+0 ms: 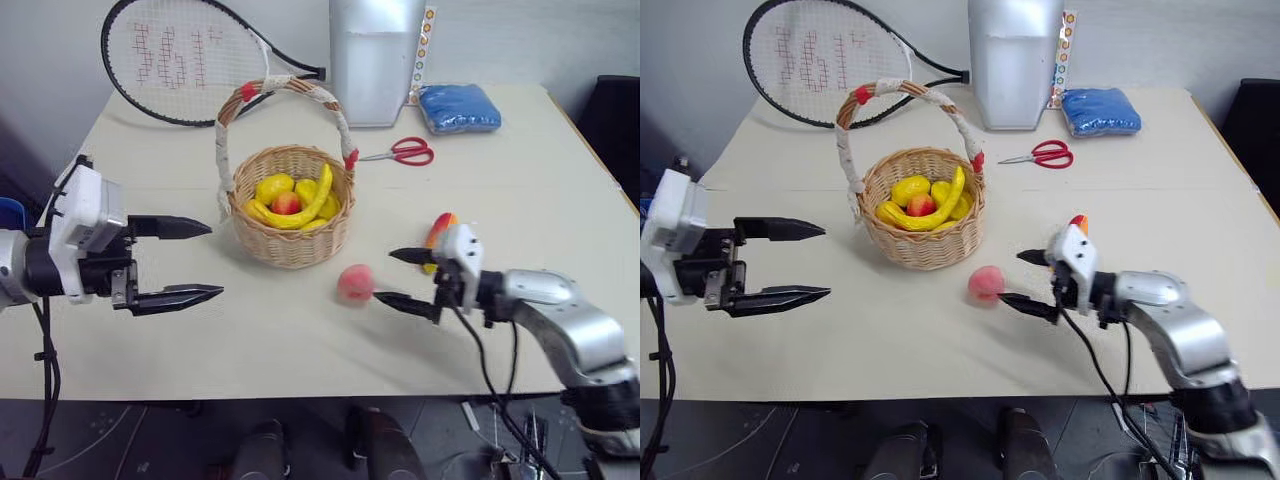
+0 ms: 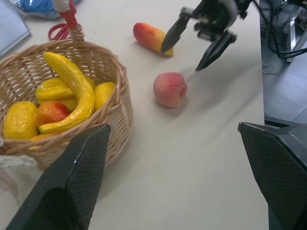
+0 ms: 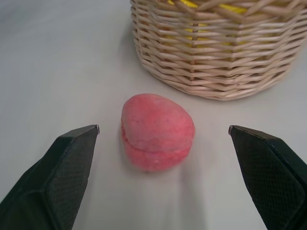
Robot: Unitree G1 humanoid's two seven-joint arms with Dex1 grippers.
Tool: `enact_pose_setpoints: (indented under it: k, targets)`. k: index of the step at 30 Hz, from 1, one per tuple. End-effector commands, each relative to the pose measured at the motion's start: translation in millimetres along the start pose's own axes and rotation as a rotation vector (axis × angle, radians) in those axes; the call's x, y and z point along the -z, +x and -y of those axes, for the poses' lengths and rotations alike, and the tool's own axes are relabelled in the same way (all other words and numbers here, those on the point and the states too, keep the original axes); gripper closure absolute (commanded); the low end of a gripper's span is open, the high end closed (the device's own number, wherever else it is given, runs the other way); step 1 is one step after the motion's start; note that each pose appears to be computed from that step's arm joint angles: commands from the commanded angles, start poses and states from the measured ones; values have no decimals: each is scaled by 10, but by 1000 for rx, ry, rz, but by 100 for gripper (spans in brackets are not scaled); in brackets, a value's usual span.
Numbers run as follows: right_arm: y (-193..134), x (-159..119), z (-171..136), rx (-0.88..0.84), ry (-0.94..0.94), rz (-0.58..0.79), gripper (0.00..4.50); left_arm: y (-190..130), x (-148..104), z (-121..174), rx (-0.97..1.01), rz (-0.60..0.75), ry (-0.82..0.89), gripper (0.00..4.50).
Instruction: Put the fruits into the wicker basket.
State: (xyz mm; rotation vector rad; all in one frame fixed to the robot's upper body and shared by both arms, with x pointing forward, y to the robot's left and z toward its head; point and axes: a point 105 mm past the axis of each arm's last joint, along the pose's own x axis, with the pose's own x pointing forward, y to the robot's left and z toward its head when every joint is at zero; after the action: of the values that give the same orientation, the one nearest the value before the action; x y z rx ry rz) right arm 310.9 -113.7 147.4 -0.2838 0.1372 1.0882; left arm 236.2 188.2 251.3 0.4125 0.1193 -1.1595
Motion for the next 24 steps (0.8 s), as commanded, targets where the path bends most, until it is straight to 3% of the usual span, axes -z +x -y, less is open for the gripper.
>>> enact_pose_setpoints:
  k: [1,6,11,13,16,19,24]
  targets:
    - [189,-9,5,-18,-33,3,0,34,-107,40,10,22,45,3]
    - [370,114,-32,-42,-19,-19,0,41,-74,12,-19,-7,56,3]
    - [319,27,-86,-73,-1,32,153,3,-64,-27,-61,-1,38,0]
    - [265,-31,-131,-99,-5,53,182,-19,-51,-44,-83,2,29,0]
    - [200,-227,-192,-137,-13,109,182,-50,-27,-45,-97,0,17,0]
    - [194,-667,-228,-167,-21,236,182,-104,-3,-73,-126,-9,10,0]
    - [510,-1245,-73,-82,-116,343,182,-98,-43,-112,-158,15,28,0]
